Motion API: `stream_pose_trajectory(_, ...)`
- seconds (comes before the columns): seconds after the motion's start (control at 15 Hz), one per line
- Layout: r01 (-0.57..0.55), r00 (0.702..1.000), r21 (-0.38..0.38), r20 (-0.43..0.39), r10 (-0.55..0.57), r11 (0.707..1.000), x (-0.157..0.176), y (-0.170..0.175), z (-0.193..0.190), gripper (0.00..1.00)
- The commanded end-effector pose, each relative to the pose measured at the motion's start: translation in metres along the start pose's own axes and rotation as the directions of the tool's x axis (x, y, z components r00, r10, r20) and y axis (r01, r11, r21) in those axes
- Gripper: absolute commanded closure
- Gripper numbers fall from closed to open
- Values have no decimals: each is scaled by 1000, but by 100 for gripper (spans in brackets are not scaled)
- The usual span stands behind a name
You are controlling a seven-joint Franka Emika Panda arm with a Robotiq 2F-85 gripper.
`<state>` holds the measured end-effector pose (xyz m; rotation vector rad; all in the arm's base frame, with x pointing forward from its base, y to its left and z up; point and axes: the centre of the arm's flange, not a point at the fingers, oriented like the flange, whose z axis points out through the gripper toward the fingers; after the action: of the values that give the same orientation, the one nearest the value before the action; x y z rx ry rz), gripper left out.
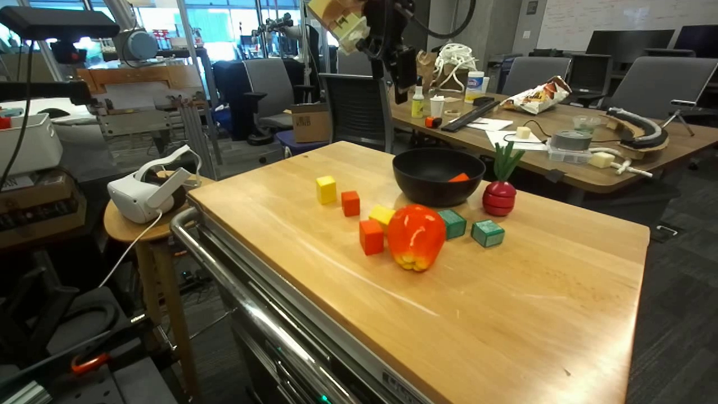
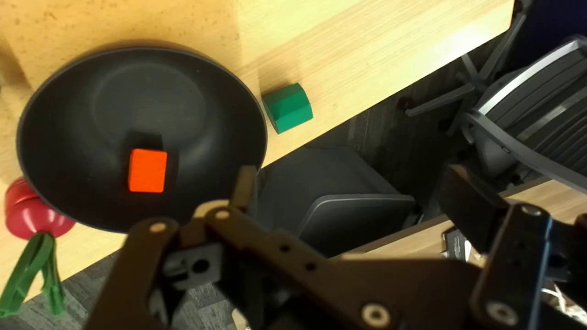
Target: Take most of the objects from the bowl one at a time and put them on the table, then move the apple to the right, then take the block from the bowl and put it on the table
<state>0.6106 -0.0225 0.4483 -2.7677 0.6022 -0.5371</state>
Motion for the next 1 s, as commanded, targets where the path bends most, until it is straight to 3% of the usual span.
stream_pose_trajectory(0.0, -39, 999, -11, 36, 39, 999, 14, -3, 12, 0)
stream_pose_trajectory(0.27, -116, 991, -150, 43, 124, 982, 50, 17, 40, 0)
stream_pose_trajectory(0.47, -144, 989, -267, 6, 151, 953, 76, 36, 56, 0)
stream_pose_trajectory(0.67, -141, 987, -355, 27, 161, 924, 88, 48, 72, 0)
stream_pose_trajectory(0.93, -136, 987, -369, 30, 158, 920, 90, 46, 101, 0)
